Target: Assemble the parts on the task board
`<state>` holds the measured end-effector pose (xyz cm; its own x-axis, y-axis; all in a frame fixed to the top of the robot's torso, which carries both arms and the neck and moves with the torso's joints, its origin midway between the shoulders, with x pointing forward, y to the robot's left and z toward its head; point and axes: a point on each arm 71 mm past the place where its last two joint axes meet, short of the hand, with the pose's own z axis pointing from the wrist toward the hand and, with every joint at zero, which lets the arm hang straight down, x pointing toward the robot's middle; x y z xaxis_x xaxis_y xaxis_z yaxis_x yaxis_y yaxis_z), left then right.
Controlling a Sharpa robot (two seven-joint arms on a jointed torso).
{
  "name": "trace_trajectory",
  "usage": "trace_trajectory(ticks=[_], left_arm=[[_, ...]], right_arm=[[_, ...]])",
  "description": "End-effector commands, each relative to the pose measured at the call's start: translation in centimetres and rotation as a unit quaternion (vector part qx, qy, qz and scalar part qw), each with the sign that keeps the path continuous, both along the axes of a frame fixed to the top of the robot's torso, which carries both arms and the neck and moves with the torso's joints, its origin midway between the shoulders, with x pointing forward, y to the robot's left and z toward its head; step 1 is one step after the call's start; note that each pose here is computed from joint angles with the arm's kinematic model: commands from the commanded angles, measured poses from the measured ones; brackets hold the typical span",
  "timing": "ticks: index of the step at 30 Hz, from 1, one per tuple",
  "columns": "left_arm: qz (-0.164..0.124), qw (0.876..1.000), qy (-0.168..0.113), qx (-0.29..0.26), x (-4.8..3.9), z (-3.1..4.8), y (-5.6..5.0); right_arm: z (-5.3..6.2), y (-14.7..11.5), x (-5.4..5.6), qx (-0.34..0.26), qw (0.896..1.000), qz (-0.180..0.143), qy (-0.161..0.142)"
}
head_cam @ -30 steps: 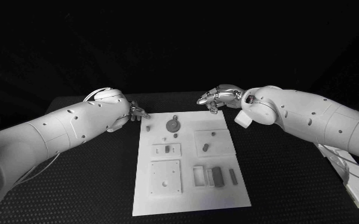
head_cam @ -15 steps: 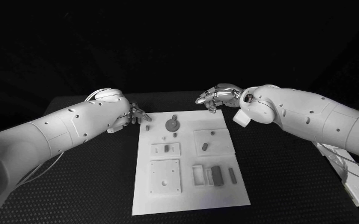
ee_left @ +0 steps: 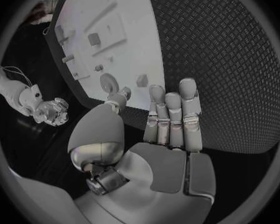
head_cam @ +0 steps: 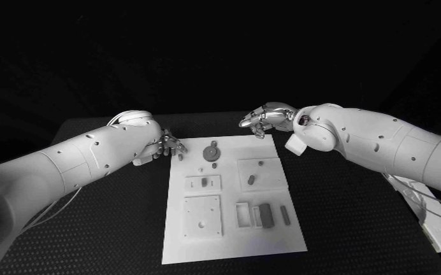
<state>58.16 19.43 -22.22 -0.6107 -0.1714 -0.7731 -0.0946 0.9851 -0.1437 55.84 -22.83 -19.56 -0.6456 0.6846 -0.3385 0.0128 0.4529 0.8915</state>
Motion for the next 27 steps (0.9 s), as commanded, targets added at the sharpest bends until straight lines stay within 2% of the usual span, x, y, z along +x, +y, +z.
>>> trace_trajectory(ticks=[1, 11, 27], left_arm=[[-0.007, 1.0, 0.014, -0.001, -0.14, -0.18, -0.28], [-0.007, 1.0, 0.016, -0.003, -0.25, -0.79, -0.44], [-0.004, 1.0, 0.015, -0.005, -0.11, -1.01, -0.46]], right_arm=[[0.02, 0.1, -0.05, 0.002, 1.0, 0.005, -0.002], [0.02, 0.18, -0.04, 0.002, 1.0, 0.006, -0.002], [0.02, 0.35, -0.06, 0.003, 1.0, 0.008, -0.001]])
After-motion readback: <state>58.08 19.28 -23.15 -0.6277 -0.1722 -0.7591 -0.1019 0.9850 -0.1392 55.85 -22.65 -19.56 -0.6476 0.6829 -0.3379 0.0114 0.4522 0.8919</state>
